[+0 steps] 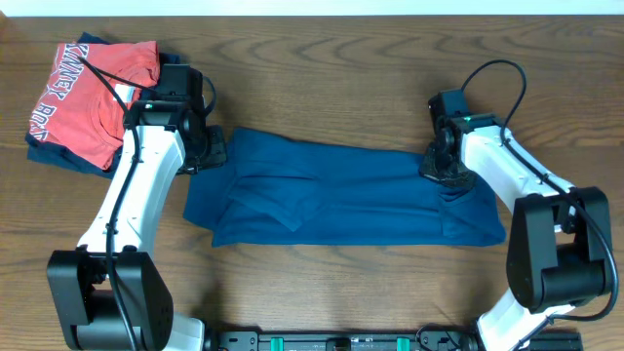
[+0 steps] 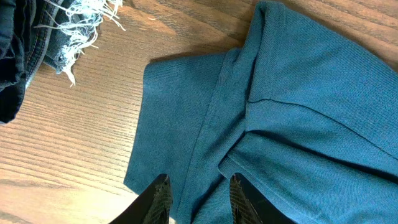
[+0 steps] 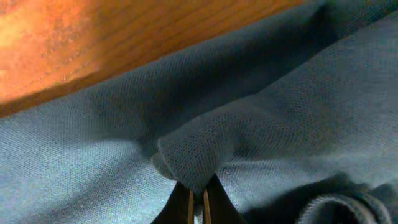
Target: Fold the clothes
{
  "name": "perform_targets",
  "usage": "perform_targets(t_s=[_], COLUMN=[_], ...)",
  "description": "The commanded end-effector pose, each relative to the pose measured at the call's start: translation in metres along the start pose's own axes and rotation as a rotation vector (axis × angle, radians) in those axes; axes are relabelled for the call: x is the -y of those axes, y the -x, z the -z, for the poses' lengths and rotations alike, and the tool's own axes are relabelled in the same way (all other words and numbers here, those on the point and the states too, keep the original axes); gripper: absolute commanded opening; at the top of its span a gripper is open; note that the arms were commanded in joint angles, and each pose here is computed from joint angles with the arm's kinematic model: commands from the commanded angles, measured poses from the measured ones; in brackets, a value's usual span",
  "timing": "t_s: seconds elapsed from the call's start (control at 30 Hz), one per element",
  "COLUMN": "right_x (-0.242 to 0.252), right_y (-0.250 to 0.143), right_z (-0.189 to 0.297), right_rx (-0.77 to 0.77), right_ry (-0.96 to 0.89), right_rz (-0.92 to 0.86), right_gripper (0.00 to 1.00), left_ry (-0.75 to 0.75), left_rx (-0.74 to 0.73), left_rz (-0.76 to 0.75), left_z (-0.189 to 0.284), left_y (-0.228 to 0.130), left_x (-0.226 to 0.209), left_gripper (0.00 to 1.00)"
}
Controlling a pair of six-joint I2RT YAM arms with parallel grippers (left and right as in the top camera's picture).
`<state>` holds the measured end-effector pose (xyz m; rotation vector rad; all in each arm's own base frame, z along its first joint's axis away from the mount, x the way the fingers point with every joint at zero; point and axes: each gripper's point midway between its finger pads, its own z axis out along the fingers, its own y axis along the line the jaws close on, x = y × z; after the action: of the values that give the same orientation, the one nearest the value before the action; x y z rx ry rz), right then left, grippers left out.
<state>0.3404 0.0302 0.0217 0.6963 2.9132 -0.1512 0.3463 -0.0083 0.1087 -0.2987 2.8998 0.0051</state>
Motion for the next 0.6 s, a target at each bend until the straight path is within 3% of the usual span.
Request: perform_targets(t_s=[0.0,0.3,0.33,0.4,0.43,0.57], right_x=[0.004,-0.006,-0.008,-0.015,-0.016,-0.007], right_y=[0.019,0.022,0.024,0.026,0.028,0.035], right_z=[0.021,0.023,0.023,0.025,0.025,0.037], right_rx=[0.070,0.093,0.098,0.108,0.113,0.135], right_ry=[0.040,0.070,0.082,0.111,0.114,0.115], right_rz=[-0.051,-0.043,-0.044,-0.041,-0.042,0.029], right_gripper=[0.01,0.03,0.10,0.42,0.52,0.55], left_ry=[-0.002,-0.003,-0.003,-0.003,-0.002,0.000], left_rx=[0.030,0.030,0.030,0.030,0.029,0.021], left_rz=[-0.004,-0.004,-0.004,-0.004,-0.004,-0.004], left_z=[0.009,0.009,0.009,0.009,0.009,0.009], left_y=[0.006,0.006,0.006,0.006,0.006,0.004], left_x=[-0.001,-0.001,-0.001,-0.001,-0.001,-0.002], left_gripper=[0.33,0.33,0.33,0.33,0.33,0.33])
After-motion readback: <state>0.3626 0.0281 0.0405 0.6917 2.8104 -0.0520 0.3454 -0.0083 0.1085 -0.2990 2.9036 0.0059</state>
